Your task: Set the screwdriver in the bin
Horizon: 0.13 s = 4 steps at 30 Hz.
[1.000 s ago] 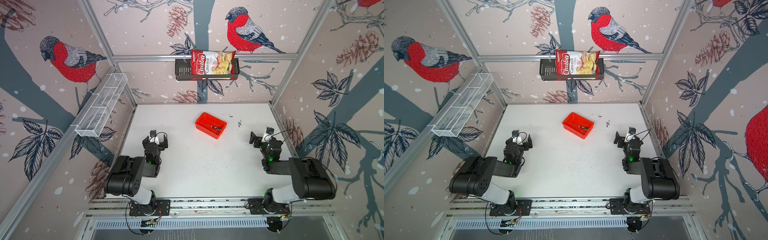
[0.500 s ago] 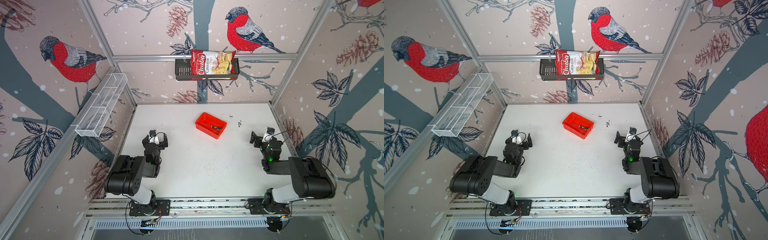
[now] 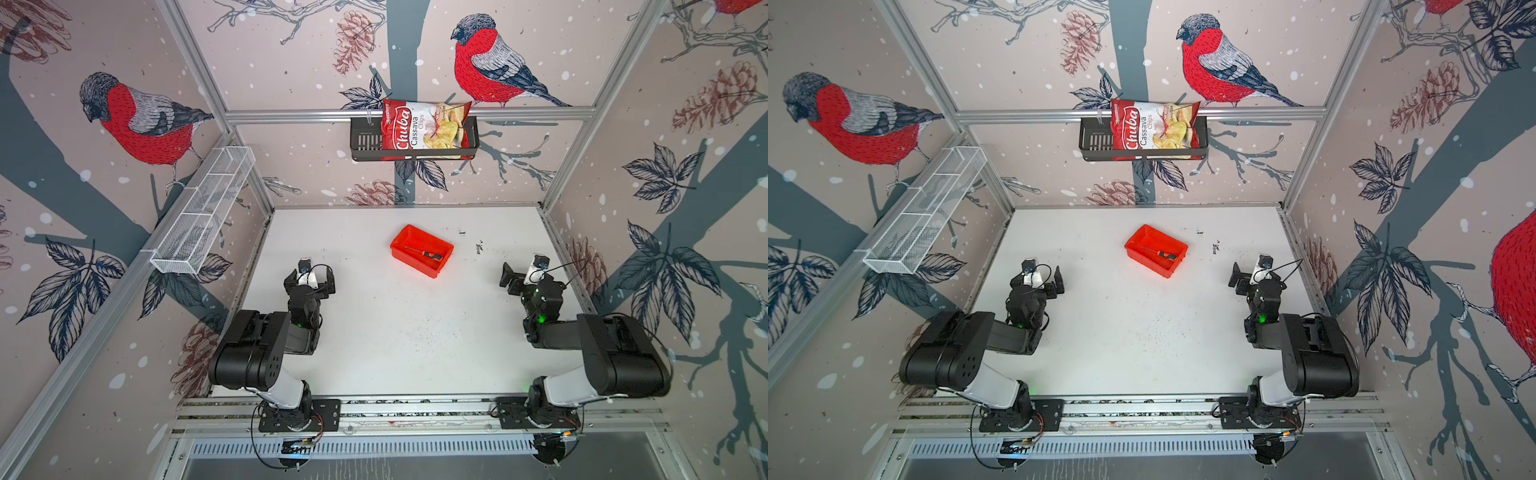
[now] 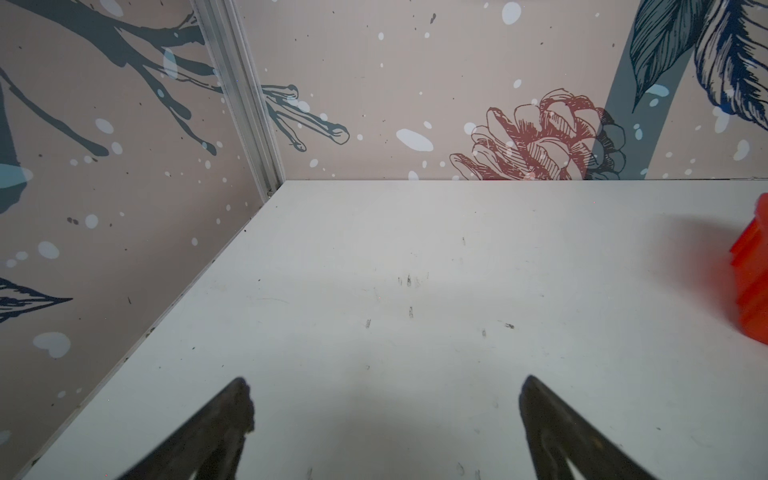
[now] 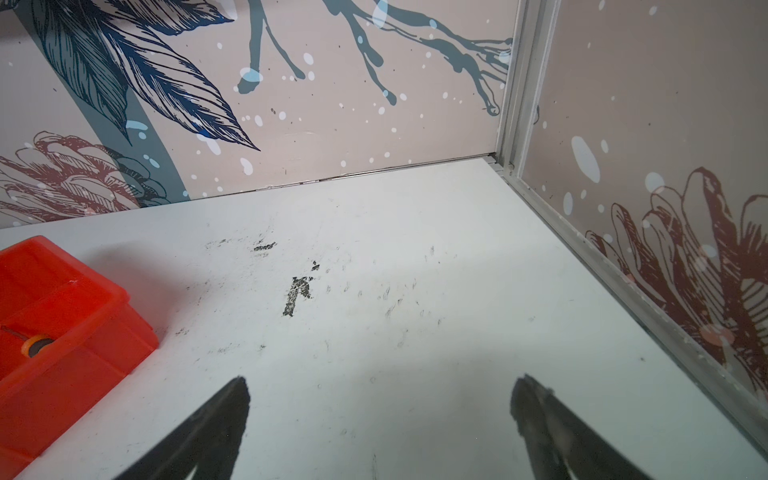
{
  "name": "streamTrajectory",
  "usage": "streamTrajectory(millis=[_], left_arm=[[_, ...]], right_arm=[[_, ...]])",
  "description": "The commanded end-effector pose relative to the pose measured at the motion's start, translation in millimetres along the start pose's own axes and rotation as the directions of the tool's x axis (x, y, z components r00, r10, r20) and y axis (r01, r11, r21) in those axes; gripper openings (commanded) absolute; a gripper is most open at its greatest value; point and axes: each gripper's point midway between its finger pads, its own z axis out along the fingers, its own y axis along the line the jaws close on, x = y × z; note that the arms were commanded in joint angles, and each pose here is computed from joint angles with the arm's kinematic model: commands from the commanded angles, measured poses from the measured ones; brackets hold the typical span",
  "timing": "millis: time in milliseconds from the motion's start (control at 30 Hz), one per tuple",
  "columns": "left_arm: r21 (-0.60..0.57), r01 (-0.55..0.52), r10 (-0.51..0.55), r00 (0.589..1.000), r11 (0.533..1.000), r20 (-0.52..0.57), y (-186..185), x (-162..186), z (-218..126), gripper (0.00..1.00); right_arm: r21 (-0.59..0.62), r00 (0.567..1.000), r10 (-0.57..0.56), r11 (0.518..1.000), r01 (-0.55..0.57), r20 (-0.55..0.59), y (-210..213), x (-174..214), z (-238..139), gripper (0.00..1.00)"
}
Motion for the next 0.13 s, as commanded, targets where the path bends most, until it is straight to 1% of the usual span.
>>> streamTrajectory(millis=[0,100], left_arm=[[0.025,0.026,-0.027,0.999,0.999,0.031,-2.0,-8.8,1.6,0.99],[0.022,0.025,-0.026,0.999,0.999,0.036,-1.4,-9.5,0.4,0.99]], right_arm=[[0.009,0.999,0.004,1.000,-0.004,0.037,-1.2,-9.1,0.0,1.00],[0.009,0.999,0.004,1.000,-0.004,0.039,-1.3,-9.4,-0.5,1.00]])
